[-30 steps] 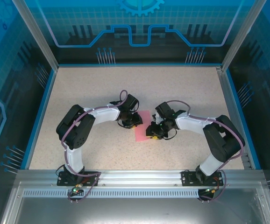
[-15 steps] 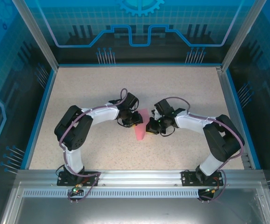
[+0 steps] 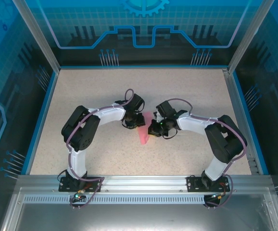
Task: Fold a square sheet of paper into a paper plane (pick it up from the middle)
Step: Third fold the triangle at the center of the table.
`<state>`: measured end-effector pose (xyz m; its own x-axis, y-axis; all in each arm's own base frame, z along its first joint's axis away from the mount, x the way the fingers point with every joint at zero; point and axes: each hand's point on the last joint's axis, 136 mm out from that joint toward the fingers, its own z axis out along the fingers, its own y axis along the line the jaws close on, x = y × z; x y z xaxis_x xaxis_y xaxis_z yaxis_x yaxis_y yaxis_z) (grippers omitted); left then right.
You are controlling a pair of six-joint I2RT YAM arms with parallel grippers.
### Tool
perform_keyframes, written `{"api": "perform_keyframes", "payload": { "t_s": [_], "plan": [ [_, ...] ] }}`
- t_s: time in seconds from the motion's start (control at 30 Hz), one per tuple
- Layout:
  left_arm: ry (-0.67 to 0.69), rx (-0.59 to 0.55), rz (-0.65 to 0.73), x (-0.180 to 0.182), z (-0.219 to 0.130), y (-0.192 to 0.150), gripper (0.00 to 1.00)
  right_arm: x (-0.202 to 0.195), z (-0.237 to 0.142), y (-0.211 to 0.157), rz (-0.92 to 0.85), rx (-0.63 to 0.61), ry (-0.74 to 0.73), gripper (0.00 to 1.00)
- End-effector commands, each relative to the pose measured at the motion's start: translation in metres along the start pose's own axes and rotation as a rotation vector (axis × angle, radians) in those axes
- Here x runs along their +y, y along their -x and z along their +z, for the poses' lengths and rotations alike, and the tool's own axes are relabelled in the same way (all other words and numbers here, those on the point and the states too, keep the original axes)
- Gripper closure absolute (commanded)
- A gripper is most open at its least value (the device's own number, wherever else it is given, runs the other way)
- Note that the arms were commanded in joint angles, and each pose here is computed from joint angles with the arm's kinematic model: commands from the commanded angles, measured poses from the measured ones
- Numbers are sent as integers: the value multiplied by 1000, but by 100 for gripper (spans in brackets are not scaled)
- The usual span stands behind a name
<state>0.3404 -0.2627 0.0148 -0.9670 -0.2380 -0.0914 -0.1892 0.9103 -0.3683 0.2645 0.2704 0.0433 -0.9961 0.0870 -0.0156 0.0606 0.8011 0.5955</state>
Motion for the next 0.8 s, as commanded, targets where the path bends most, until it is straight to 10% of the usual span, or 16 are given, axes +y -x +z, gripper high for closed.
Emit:
{"api": "perform_keyframes", "payload": {
  "t_s": [0.0,0.77],
  "plan": [
    [53,10,12,10,4,1,75,20,5,9,-49,-28,50,96],
    [48,31,16,11,5,-5,78,21,33,22,-77,-31,40,96]
  ]
}}
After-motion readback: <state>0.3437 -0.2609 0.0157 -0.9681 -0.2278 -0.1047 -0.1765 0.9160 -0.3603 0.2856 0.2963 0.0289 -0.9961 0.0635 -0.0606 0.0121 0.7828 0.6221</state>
